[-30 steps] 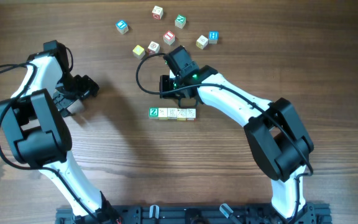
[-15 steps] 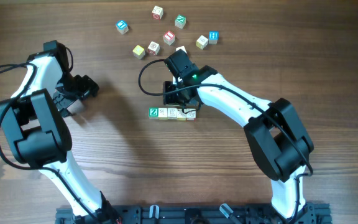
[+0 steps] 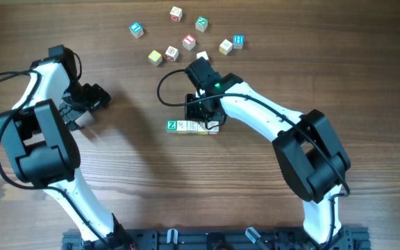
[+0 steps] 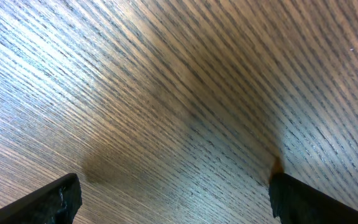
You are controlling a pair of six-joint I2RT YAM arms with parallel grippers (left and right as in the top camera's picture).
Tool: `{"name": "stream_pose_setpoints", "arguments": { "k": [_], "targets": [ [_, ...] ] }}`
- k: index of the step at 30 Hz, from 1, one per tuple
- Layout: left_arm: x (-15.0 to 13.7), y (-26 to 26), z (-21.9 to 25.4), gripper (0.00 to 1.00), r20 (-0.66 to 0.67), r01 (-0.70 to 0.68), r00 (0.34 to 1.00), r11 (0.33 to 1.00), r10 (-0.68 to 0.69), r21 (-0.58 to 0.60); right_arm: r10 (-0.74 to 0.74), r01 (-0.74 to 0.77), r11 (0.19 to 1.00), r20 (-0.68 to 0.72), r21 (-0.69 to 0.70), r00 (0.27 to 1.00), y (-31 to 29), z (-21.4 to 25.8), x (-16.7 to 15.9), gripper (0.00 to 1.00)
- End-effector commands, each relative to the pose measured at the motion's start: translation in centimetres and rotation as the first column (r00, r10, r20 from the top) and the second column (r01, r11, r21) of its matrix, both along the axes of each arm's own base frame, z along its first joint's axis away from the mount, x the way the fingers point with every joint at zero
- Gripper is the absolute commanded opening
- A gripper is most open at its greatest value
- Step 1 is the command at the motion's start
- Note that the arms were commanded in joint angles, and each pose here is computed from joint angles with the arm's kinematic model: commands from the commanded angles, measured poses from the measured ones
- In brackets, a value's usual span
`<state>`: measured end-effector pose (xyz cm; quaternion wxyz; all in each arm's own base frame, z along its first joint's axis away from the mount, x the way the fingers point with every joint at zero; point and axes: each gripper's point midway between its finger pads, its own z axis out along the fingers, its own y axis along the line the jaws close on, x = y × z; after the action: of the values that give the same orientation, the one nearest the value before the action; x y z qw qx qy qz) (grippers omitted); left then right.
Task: Form a horizontal line
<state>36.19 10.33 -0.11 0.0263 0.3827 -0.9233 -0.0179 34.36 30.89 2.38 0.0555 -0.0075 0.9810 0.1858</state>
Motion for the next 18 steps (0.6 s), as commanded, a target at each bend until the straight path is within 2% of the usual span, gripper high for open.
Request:
{"name": "stream_pose_setpoints", "arguments": {
  "k": [1, 14, 18],
  "targets": [
    [-0.8, 0.6, -1.0, 1.0, -0.038, -0.003, 0.999, 1.0, 0.003, 0.023, 0.005, -0.004, 0.999, -0.015, 0.032, 1.0, 0.8, 0.7, -0.4, 0.04],
    [-0.8, 0.6, -1.0, 1.0, -0.038, -0.003, 0.999, 1.0, 0.004, 0.023, 0.005, -0.005, 1.0, -0.032, 0.022, 0.999, 0.6, 0.5, -0.8, 0.05],
    [-0.8, 0.6, -1.0, 1.0, -0.038, -0.003, 0.999, 1.0, 0.003, 0.023, -0.018, 0.018, 0.999, 0.02, -0.027, 1.0, -0.2, 0.3, 0.2, 0.05]
  ]
}}
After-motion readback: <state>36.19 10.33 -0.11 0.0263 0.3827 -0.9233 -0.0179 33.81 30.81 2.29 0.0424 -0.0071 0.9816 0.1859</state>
